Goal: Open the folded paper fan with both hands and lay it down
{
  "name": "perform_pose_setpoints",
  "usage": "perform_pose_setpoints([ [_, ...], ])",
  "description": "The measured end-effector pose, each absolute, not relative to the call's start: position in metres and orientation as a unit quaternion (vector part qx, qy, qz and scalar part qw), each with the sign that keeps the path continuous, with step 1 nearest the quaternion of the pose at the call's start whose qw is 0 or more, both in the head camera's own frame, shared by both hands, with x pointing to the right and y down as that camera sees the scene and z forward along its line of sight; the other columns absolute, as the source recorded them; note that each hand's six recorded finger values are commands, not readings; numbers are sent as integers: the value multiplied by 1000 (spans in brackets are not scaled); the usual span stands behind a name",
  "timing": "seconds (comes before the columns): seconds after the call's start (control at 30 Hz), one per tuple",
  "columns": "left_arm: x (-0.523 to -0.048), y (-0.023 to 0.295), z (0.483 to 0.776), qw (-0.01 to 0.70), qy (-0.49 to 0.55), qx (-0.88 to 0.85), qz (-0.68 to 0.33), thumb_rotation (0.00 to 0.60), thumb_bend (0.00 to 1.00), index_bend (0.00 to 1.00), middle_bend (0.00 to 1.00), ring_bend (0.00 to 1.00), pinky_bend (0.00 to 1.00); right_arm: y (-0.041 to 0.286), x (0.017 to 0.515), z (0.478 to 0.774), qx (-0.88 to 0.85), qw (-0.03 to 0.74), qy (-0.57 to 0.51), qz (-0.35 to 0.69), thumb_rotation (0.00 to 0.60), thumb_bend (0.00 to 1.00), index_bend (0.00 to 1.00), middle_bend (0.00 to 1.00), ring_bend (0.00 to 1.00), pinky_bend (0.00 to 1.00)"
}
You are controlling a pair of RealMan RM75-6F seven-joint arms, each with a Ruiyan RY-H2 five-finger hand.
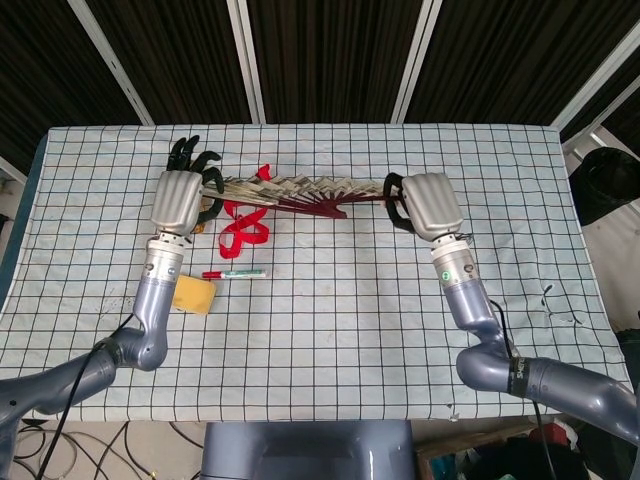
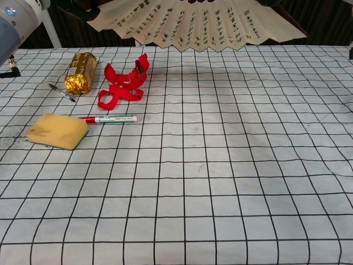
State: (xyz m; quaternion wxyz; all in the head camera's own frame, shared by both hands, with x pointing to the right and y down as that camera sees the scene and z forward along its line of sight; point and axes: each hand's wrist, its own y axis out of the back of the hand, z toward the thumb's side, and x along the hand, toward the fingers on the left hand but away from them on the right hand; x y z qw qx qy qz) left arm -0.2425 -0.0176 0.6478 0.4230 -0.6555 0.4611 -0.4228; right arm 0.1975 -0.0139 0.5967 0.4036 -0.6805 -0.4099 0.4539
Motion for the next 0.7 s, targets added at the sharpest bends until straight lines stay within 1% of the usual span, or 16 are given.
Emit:
perform_pose_setpoints([
  [0.37,-230,-22,668,431,442,-655,-436,600,406,715,277,17,4,-4,226,621,-665,420,-398,472,600,508,768,825,891,671],
  [0.7,-229,-15,695,433,424,-656,-450,600,406,716,278,18,4,15,244,650,-666,423,-381,482,600,509,768,826,891,671],
])
